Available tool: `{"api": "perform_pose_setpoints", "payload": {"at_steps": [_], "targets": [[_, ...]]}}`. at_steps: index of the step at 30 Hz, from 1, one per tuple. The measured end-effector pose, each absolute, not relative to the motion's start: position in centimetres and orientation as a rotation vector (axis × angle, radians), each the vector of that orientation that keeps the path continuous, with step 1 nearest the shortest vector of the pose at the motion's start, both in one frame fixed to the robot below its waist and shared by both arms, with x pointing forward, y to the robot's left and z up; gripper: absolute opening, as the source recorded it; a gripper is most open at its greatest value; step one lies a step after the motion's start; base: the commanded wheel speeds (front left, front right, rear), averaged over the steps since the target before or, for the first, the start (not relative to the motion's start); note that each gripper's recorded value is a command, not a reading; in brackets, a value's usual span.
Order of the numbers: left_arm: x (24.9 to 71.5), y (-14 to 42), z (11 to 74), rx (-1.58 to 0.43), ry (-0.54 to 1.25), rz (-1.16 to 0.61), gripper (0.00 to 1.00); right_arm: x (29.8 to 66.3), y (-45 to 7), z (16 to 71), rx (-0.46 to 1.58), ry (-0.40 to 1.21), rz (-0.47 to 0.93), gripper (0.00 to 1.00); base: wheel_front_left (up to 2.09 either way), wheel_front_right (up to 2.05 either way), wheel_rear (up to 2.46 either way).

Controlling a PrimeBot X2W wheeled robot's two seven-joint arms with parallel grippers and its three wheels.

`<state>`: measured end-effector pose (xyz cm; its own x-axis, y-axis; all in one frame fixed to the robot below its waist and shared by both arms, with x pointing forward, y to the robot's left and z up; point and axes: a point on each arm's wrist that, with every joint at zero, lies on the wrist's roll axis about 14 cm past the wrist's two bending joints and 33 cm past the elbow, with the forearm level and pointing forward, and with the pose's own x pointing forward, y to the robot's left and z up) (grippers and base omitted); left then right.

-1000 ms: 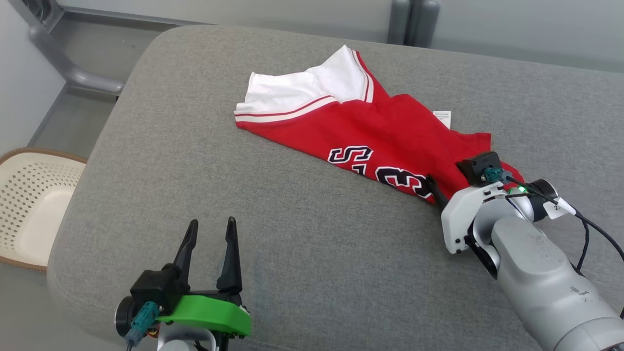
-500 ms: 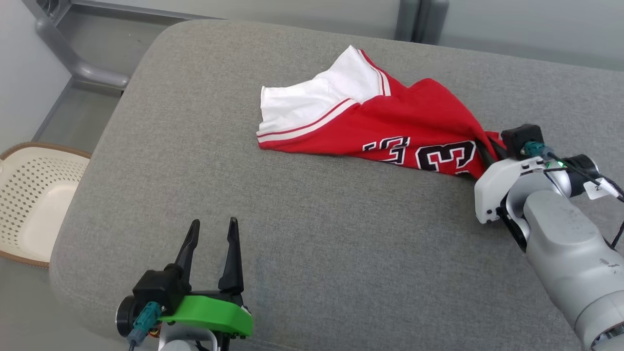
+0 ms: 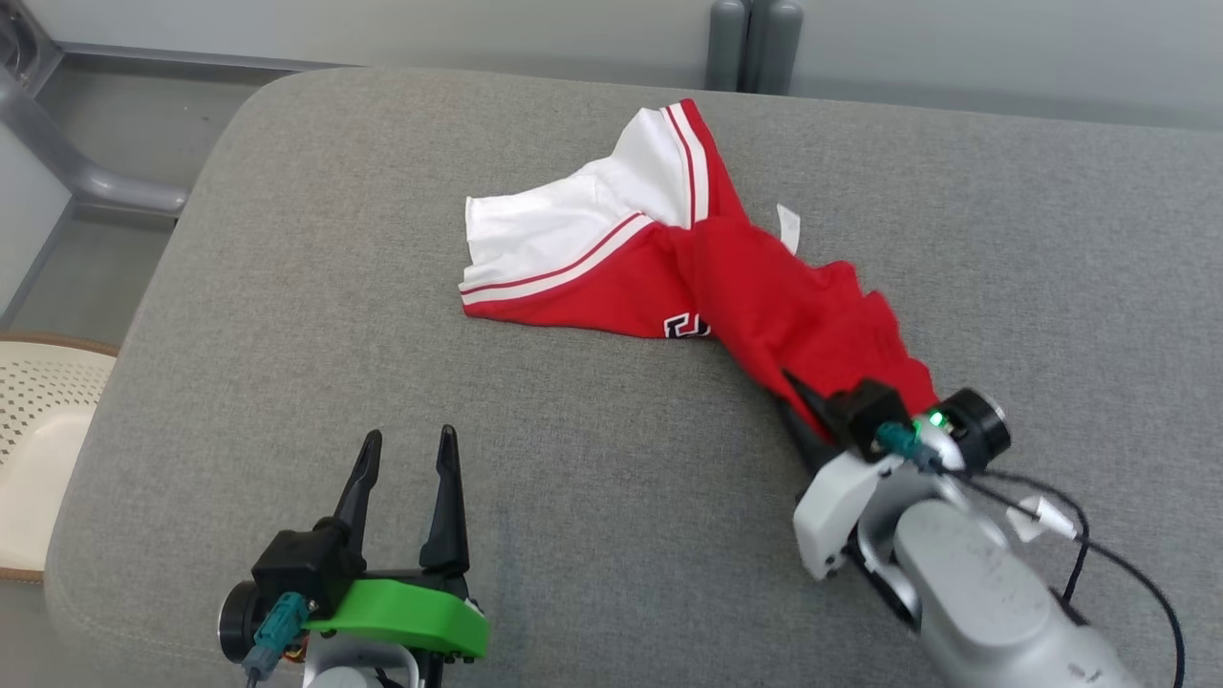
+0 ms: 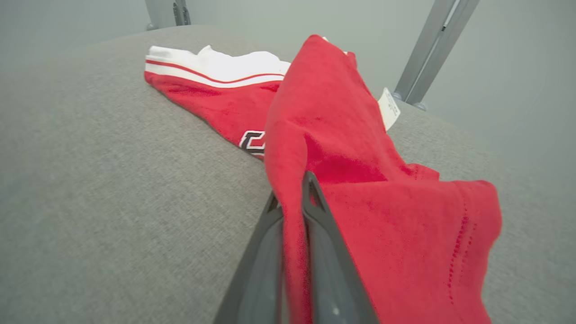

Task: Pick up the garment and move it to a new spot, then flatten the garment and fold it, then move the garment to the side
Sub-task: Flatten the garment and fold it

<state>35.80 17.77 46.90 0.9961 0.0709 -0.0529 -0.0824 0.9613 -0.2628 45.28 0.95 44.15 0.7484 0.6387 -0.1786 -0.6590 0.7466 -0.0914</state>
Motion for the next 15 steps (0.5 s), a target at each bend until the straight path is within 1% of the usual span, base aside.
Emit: {"api": "perform_pose_setpoints", "payload": {"at_steps": [2, 7, 9, 10, 15], "targets": [[35.9, 17.5, 47.0, -0.267, 0.041, 0.069, 1.0, 42.8, 1.8, 42.9, -0.14, 0.168, 0.752, 0.0, 0.0, 0.0, 0.0], [36.2, 17.3, 47.1, -0.259, 0.038, 0.059, 1.0, 39.4, 2.7, 41.6, -0.104, 0.206, 0.793, 0.0, 0.0, 0.0, 0.0], [36.3, 17.1, 47.1, -0.255, 0.038, 0.05, 1.0, 38.6, 3.0, 41.4, -0.085, 0.216, 0.798, 0.4, 0.0, 0.0, 0.0], [36.3, 17.1, 47.1, -0.255, 0.037, 0.048, 1.0, 38.4, 3.1, 41.5, -0.078, 0.213, 0.8, 1.0, 0.0, 0.0, 0.0], [36.3, 16.8, 47.3, -0.252, 0.03, 0.036, 1.0, 38.5, 3.6, 44.0, -0.011, 0.152, 0.788, 1.0, 0.0, 0.0, 0.0]]}}
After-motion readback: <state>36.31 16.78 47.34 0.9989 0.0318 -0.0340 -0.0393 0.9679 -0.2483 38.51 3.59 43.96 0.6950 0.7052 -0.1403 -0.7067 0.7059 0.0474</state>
